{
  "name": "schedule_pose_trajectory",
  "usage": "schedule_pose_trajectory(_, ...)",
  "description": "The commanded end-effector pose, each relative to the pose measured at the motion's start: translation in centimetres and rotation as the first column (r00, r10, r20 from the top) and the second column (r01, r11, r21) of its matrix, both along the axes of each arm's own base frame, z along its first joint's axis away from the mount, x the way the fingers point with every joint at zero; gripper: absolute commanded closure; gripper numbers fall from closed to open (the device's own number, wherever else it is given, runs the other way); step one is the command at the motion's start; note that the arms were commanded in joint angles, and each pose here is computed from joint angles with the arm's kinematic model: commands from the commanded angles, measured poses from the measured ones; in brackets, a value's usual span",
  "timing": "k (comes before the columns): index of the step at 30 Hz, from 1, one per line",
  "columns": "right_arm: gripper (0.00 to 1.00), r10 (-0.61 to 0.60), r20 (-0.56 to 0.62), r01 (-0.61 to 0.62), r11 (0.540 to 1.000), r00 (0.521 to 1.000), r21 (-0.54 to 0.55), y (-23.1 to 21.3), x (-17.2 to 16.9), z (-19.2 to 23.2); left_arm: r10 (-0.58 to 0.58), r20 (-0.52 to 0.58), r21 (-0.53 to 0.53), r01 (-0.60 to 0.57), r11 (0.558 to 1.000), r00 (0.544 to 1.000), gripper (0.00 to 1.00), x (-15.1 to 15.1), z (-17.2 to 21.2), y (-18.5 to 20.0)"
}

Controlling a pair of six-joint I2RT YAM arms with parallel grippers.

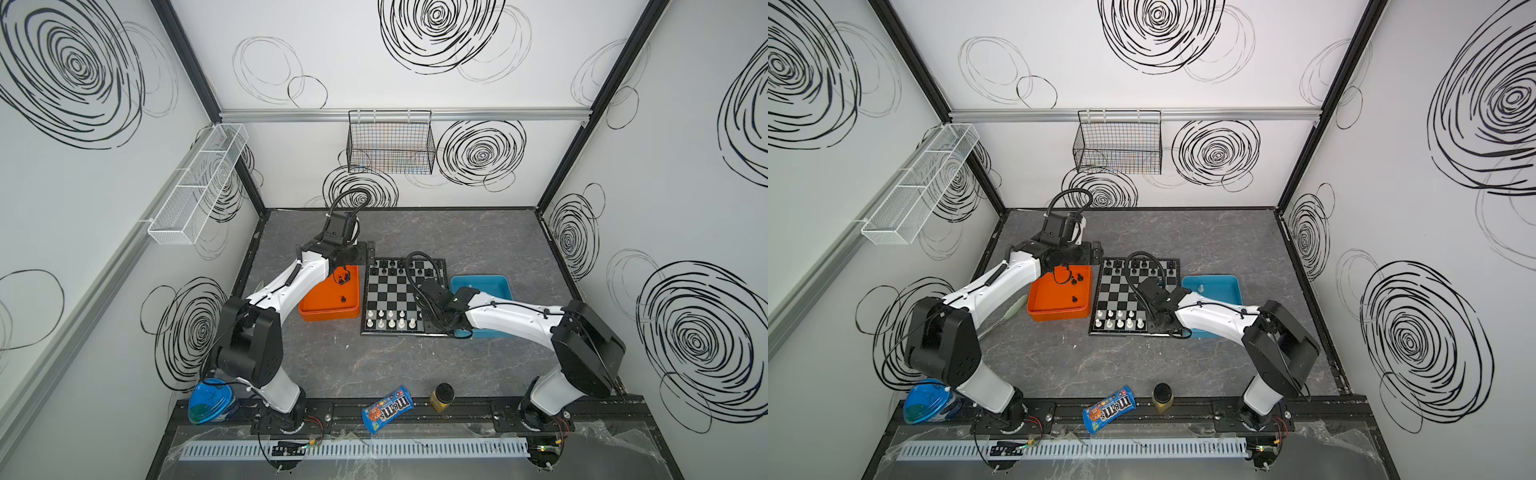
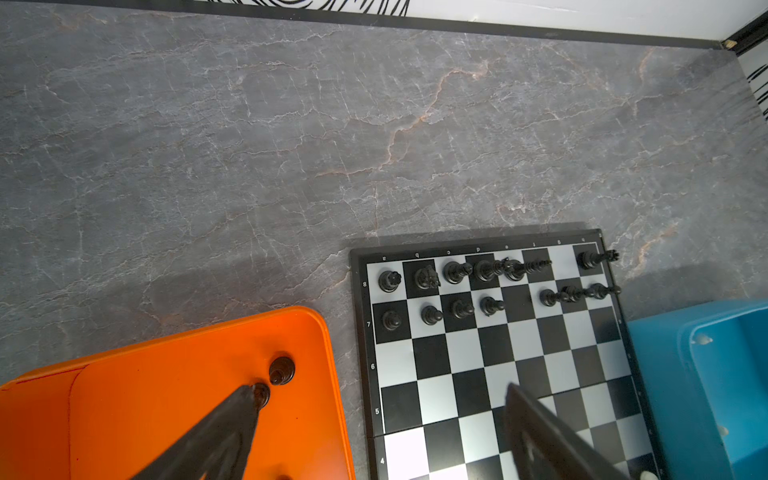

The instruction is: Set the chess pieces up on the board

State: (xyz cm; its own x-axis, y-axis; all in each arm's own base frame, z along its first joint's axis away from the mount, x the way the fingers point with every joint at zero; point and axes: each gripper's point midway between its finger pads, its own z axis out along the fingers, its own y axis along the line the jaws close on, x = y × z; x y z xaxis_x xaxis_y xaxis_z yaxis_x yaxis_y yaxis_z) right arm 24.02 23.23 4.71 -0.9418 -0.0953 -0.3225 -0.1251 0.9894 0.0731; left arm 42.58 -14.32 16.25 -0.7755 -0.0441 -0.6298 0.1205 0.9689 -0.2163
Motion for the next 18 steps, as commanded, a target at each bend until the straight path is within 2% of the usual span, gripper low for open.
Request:
schedule_pose_trajectory(1, 0.94, -0.005, -0.039, 0.002, 0.998, 0.999, -0.069, -1.11, -0.94, -0.68, -0.003, 0.011, -0.011, 0.003, 1.000, 1.000, 0.04, 0.36, 0.40, -0.33)
schedule_pose_trajectory(18, 0.94, -0.010, -0.047, 0.006, 0.996, 0.999, -0.088, -1.56, -1.17, -0.99, -0.004, 0.012, -0.009, 0.004, 1.000, 1.000, 0.04, 0.34, 0.42, -0.38)
